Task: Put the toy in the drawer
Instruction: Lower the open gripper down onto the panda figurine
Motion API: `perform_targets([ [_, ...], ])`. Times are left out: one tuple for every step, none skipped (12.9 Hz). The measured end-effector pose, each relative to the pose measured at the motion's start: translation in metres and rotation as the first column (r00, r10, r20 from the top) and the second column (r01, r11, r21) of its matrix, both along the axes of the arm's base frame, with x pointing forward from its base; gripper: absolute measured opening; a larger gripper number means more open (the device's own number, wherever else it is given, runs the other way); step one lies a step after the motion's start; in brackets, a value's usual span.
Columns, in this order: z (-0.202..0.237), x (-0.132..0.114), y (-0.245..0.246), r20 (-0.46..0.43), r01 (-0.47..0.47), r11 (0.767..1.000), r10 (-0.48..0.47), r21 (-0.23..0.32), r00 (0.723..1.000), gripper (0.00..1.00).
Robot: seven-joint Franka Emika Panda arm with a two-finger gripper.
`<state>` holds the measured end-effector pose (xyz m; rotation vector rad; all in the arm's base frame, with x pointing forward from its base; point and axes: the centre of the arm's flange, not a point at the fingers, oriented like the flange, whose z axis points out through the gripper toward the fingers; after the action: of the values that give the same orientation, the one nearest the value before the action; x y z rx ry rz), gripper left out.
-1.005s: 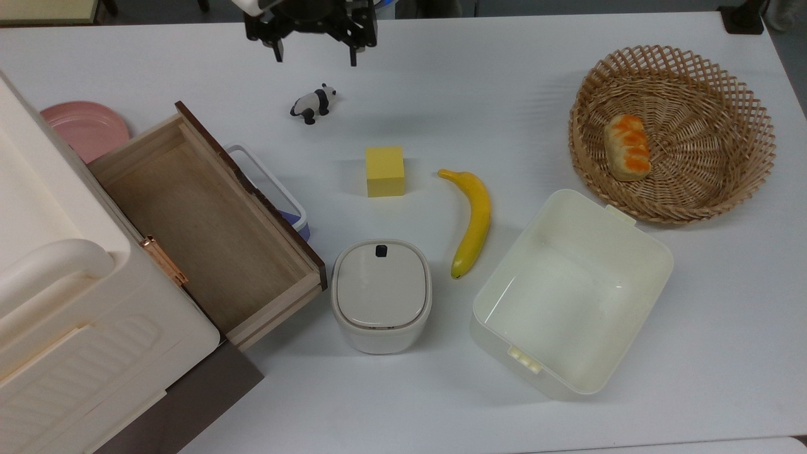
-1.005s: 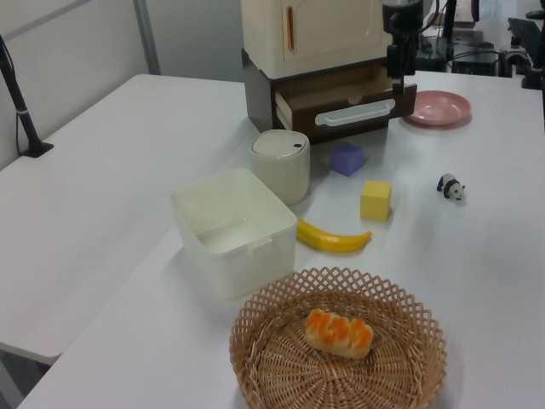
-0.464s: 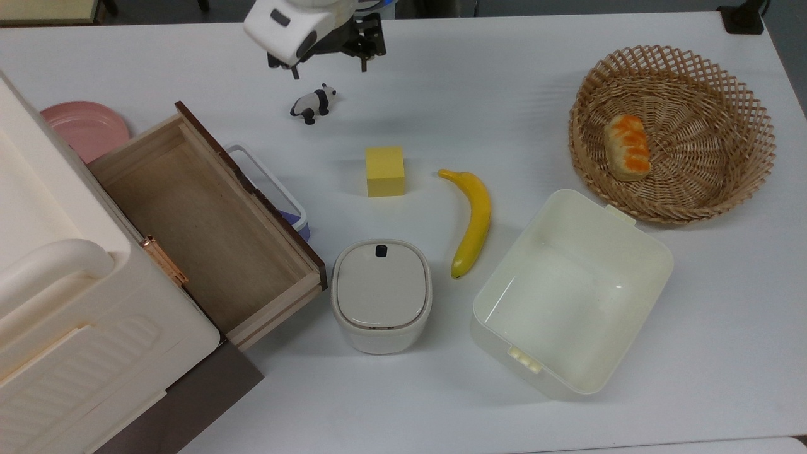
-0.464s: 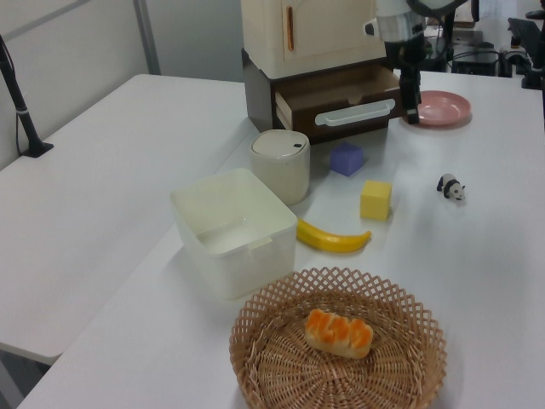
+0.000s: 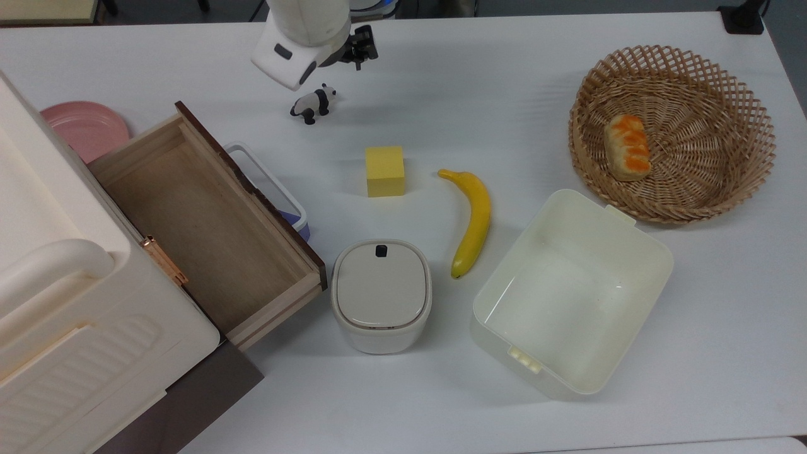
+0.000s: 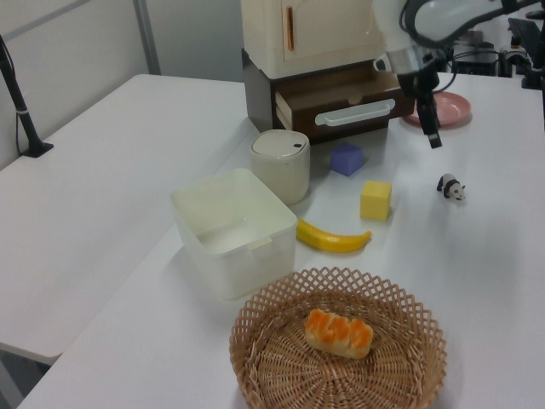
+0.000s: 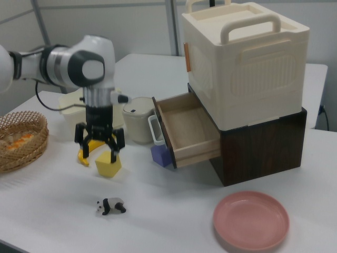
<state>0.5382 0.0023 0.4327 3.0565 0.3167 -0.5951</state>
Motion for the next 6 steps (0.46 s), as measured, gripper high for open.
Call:
perform_targets([
  [-0.01, -0.005, -0.003, -0.009, 0.034, 0.999, -0.035, -0.013, 0.999, 1.0],
  [-0.018, -0.008, -0.004, 0.003, 0.077, 0.997, -0.077, -0.029, 0.997, 1.0],
  [-0.03, -0.013, -0.004, 0.033, 0.141, 0.989, -0.139, -0.049, 0.99, 1.0],
  [-0.035, -0.017, -0.004, 0.043, 0.174, 0.983, -0.172, -0.059, 0.984, 1.0],
  [-0.04, -0.021, -0.005, 0.05, 0.208, 0.976, -0.205, -0.069, 0.977, 1.0],
  [-0.042, -0.025, -0.007, 0.054, 0.249, 0.965, -0.245, -0.081, 0.968, 1.0],
])
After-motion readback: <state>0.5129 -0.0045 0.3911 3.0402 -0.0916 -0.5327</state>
